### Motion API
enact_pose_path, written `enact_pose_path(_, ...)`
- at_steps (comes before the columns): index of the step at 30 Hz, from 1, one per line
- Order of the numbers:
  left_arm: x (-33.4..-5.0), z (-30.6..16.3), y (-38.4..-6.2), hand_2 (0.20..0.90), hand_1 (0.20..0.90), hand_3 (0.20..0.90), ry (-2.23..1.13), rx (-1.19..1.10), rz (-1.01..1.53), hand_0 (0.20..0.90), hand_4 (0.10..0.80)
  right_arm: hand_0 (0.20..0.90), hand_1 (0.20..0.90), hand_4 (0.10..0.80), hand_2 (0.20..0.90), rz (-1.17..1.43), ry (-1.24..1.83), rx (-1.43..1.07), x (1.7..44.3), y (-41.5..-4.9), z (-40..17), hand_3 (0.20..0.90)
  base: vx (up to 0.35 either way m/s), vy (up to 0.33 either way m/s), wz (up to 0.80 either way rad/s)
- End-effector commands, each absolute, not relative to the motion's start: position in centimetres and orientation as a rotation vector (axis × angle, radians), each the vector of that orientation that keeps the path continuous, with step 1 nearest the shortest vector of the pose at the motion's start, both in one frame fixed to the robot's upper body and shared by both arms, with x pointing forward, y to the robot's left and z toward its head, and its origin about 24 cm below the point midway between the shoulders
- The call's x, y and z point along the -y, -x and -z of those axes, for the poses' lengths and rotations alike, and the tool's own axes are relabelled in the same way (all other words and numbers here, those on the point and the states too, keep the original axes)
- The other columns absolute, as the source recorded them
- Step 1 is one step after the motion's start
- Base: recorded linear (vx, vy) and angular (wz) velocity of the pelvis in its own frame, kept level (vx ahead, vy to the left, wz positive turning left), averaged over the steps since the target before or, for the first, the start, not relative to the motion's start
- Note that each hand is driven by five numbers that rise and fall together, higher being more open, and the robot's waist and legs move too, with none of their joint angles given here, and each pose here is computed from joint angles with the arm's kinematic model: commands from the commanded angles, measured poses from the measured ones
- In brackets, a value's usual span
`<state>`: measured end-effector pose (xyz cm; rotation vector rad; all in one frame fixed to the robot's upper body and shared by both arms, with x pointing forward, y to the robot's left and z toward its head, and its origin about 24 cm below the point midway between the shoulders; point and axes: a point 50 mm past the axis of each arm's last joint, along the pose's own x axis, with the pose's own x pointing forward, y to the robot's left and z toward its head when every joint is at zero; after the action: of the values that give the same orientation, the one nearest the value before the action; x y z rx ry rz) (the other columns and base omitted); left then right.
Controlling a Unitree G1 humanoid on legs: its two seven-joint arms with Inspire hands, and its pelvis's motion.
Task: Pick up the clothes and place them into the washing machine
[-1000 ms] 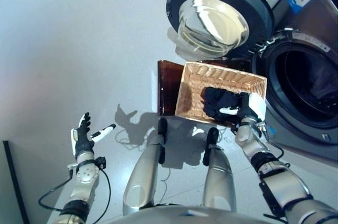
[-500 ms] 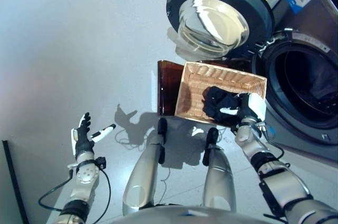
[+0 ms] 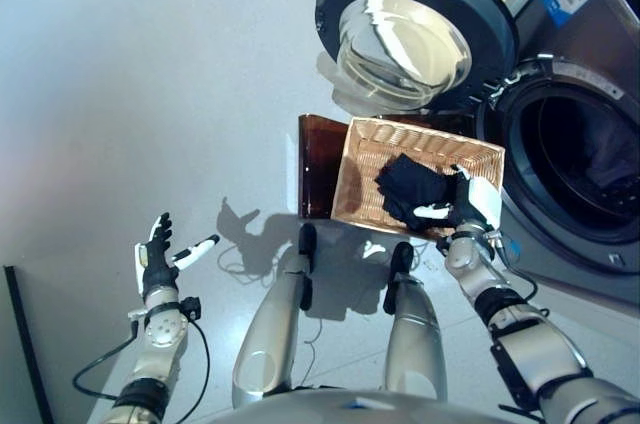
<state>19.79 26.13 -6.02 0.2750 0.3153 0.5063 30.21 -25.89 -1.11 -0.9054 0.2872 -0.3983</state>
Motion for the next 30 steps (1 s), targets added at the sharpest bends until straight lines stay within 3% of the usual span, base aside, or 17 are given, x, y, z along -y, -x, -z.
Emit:
enact_pose_path(1, -28.8, 5.2, -18.7, 0.900, 0.900, 0.900, -0.330, -0.286, -0.583, 0.900, 0.800, 0.296, 0.296, 0.369, 0.296, 0.440, 0.902, -0.212, 26.6, -30.4, 0.0, 0.296, 0.000, 0.000, 0.00)
enact_pose_path(2, -28.9, 5.2, -18.6, 0.900, 0.900, 0.900, -0.328, -0.287, -0.587, 0.900, 0.800, 0.200, 0.200, 0.300, 0.200, 0.439, 0.907, -0.202, 26.5, -30.4, -0.1, 0.200, 0.000, 0.000, 0.00)
enact_pose_path(22, -28.7, 5.2, -18.5, 0.900, 0.900, 0.900, -0.326, -0.289, -0.578, 0.900, 0.800, 0.200, 0.200, 0.300, 0.200, 0.498, 0.958, -0.237, 28.2, -30.5, -0.6, 0.200, -0.010, 0.002, 0.00)
enact_pose_path(30, -28.9, 5.0, -18.7, 0.900, 0.900, 0.900, -0.341, -0.282, -0.586, 0.900, 0.800, 0.200, 0.200, 0.300, 0.200, 0.555, 0.839, -0.188, 28.0, -30.6, -1.3, 0.200, 0.025, 0.003, 0.00)
